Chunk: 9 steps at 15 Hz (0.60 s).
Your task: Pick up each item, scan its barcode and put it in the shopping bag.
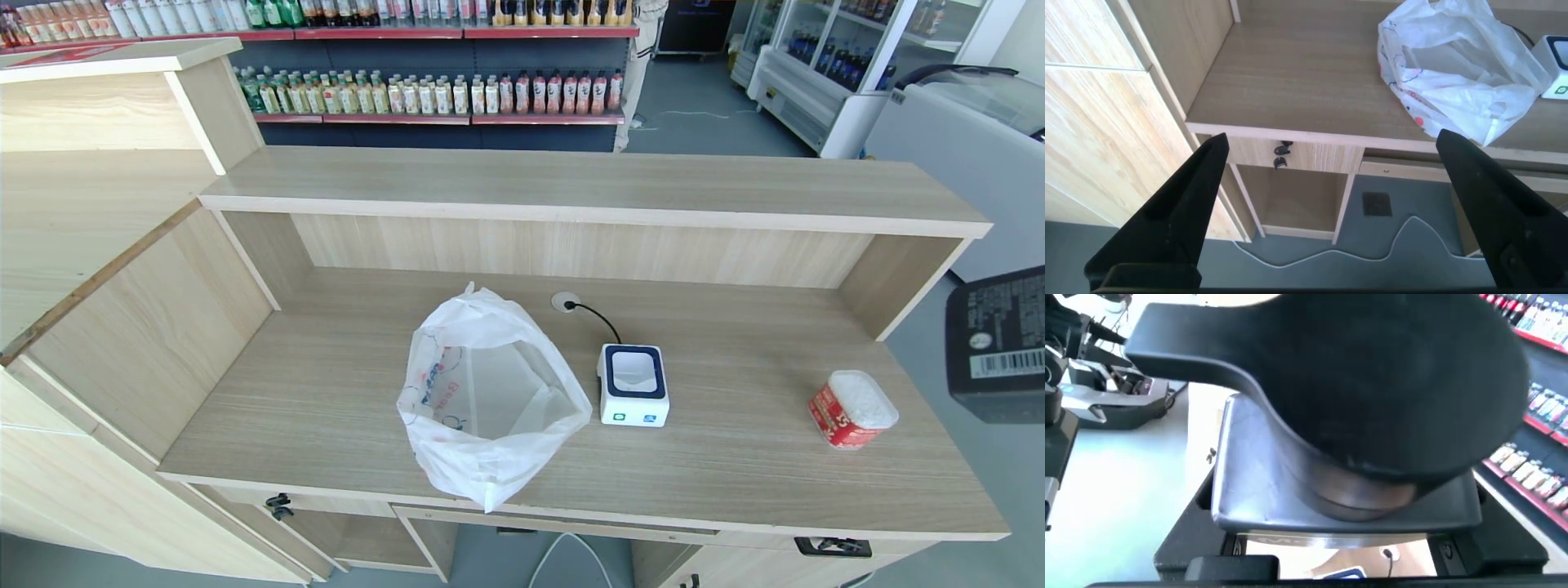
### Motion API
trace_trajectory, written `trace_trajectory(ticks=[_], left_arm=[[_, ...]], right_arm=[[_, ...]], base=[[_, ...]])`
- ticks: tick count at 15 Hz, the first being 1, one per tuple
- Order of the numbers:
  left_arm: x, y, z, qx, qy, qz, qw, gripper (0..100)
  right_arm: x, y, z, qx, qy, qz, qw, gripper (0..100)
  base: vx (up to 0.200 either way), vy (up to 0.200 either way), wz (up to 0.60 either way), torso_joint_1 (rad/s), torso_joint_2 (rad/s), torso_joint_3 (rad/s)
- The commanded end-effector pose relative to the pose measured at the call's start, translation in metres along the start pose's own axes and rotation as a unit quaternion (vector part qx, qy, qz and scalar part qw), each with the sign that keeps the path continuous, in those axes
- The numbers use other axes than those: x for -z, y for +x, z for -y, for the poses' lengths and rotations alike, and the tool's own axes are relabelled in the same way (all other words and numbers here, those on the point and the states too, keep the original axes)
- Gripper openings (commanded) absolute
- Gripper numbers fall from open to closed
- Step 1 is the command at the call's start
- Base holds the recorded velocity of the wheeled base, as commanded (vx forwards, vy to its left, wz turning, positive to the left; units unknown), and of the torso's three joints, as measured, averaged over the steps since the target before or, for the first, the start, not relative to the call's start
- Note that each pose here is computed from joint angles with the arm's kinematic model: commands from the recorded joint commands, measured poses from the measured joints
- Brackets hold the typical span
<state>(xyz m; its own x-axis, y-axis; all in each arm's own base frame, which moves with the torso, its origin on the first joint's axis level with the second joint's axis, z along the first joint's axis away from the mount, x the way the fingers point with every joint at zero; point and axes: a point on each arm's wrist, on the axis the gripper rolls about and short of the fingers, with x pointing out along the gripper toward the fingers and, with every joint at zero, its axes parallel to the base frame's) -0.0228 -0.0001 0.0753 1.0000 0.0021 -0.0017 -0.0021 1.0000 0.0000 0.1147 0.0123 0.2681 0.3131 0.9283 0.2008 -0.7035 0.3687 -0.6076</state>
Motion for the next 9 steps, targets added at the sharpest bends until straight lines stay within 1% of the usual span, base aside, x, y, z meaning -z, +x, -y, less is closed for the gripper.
trace_trajectory(ticks=[1, 4, 5, 7, 9], left_arm=[[0.000, 0.000, 0.000, 0.000, 0.000, 0.000, 1.0000, 100], [0.000, 0.000, 0.000, 0.000, 0.000, 0.000, 1.0000, 100], [0.000, 0.000, 0.000, 0.000, 0.000, 0.000, 1.0000, 100], [0.000, 0.000, 0.000, 0.000, 0.000, 0.000, 1.0000, 100], [0.000, 0.000, 0.000, 0.000, 0.000, 0.000, 1.0000, 100]], right_arm=[[-0.006, 0.003, 0.002, -0.006, -0.012, 0.011, 1.000, 0], [-0.004, 0.013, -0.002, -0.040, 0.011, 0.036, 0.999, 0], [0.000, 0.020, -0.007, -0.068, 0.031, 0.053, 0.996, 0], [0.011, 0.022, -0.015, -0.083, 0.058, 0.052, 0.994, 0], [0.012, 0.022, -0.017, -0.086, 0.058, 0.053, 0.993, 0]], base=[[0.000, 0.000, 0.00, 0.000, 0.00, 0.000], [0.000, 0.000, 0.00, 0.000, 0.00, 0.000], [0.000, 0.000, 0.00, 0.000, 0.00, 0.000], [0.000, 0.000, 0.00, 0.000, 0.00, 0.000], [0.000, 0.000, 0.00, 0.000, 0.00, 0.000]])
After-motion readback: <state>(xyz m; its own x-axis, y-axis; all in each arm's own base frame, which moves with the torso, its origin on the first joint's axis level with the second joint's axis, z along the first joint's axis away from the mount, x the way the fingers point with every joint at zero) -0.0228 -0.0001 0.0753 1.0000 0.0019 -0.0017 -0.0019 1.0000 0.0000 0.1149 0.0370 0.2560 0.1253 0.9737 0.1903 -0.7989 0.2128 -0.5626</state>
